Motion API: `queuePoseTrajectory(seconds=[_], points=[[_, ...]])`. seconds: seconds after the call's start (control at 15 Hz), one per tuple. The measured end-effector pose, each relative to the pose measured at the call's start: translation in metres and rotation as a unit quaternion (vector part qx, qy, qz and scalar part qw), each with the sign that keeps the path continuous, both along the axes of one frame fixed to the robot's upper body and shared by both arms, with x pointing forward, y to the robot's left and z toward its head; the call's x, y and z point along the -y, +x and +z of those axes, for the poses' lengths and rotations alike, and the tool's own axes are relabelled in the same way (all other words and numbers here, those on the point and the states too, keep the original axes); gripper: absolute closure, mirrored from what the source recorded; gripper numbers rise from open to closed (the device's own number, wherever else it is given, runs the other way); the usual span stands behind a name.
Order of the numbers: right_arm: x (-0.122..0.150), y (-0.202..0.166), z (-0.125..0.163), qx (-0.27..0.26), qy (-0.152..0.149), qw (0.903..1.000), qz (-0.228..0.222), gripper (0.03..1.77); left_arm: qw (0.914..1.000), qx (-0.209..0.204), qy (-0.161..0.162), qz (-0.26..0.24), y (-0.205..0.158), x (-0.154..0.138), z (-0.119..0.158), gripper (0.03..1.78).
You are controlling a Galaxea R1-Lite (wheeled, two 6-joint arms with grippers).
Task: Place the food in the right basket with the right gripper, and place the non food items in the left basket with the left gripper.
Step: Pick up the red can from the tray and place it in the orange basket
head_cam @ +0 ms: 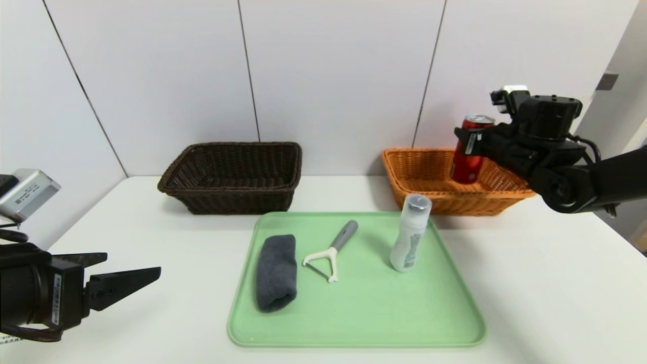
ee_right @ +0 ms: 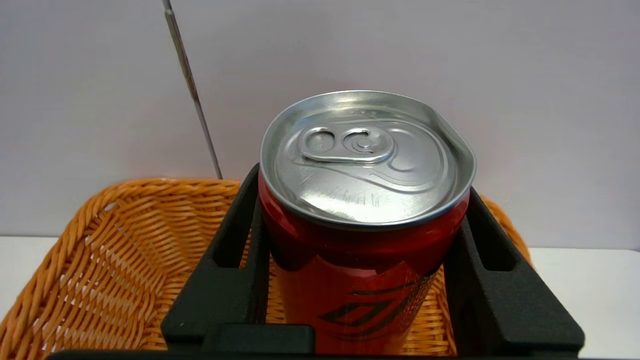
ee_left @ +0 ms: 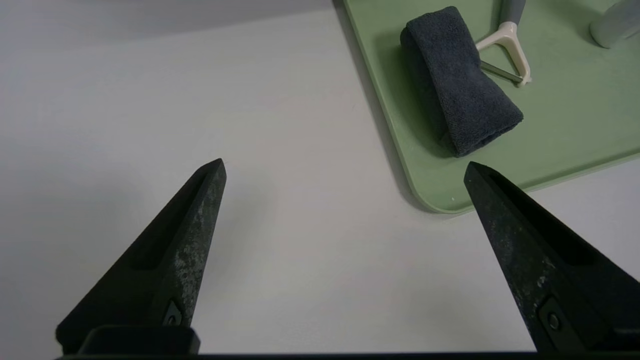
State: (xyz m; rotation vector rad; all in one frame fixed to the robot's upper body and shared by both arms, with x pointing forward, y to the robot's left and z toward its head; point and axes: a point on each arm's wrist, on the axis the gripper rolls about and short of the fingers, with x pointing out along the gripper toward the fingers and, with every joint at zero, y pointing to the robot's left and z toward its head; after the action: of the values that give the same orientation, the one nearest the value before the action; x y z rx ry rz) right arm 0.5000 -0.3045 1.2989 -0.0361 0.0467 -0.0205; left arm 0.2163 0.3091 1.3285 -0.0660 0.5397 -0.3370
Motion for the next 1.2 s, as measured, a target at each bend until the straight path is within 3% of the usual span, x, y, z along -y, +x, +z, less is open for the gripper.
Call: queuePoseTrajectory(seconds=[0.73, 1.2], points=[[-0.006, 0.017, -0.029, 0.004, -0.003, 1.0000, 0.008, 0.87, 1.0000, -0.009, 0.002, 0.001, 0.004, 0.001, -0.002, 0.12], [-0.007, 0.018, -0.033, -0.002, -0.006, 0.9999, 0.010, 0.43, 0.9999, -0.010, 0.003, 0.001, 0.005, 0.001, -0.002, 0.12]])
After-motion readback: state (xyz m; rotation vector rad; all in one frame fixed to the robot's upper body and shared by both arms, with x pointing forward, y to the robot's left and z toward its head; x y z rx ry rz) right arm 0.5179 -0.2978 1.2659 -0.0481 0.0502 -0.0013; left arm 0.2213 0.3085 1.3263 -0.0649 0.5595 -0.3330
